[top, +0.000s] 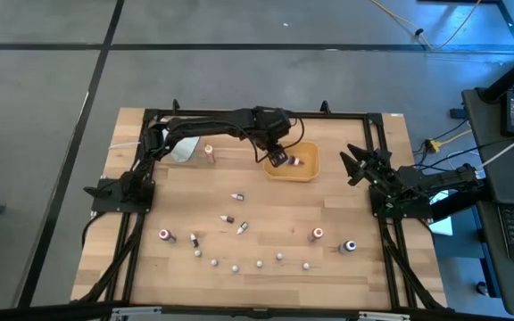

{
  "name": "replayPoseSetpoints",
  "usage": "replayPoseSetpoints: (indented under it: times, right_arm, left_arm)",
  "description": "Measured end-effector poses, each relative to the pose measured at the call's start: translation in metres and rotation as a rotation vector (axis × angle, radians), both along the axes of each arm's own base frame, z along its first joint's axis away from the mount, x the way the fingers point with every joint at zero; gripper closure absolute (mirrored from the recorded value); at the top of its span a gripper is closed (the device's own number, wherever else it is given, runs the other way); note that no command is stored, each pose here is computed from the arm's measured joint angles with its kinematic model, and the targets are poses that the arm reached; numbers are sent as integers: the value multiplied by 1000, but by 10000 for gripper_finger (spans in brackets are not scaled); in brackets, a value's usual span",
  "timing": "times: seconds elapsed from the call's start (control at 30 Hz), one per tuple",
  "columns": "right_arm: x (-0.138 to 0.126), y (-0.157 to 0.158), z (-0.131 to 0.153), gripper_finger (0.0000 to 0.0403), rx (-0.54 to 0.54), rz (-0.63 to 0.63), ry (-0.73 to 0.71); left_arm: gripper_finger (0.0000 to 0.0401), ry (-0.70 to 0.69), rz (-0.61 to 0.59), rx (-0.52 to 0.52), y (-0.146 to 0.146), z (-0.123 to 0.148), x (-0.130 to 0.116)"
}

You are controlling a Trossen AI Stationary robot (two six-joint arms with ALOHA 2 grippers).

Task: Pick & Place food coloring
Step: Put the large violet food coloring bottles into the yellow bin

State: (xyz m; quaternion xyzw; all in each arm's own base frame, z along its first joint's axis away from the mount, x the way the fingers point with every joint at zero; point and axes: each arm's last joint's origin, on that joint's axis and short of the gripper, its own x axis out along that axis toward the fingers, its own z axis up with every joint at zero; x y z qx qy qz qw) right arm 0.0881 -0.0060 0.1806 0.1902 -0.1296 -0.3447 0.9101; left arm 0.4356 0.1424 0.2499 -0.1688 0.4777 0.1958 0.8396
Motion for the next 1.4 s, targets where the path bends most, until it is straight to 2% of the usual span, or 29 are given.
replayPoseSetpoints:
  times: [0.17, 0.63, 0.93, 1.23, 1.4]
  right_arm:
    - [0, 0, 0, 114, 0, 0, -1]
    - [0, 0, 0, 114, -2, 0, 2]
    - [0, 0, 0, 114, -2, -1, 2]
    - [0, 0, 0, 114, -2, 0, 2]
    - [0, 0, 0, 114, -2, -1, 2]
  left_arm:
    - [219, -22, -30, -48, -2, 0, 1]
    - [213, -30, -36, -42, -1, 1, 2]
    - [141, -49, -197, 35, -8, 3, 7]
    - [127, -4, -91, 212, -3, 4, 8]
    - [127, 4, -59, 235, -3, 5, 8]
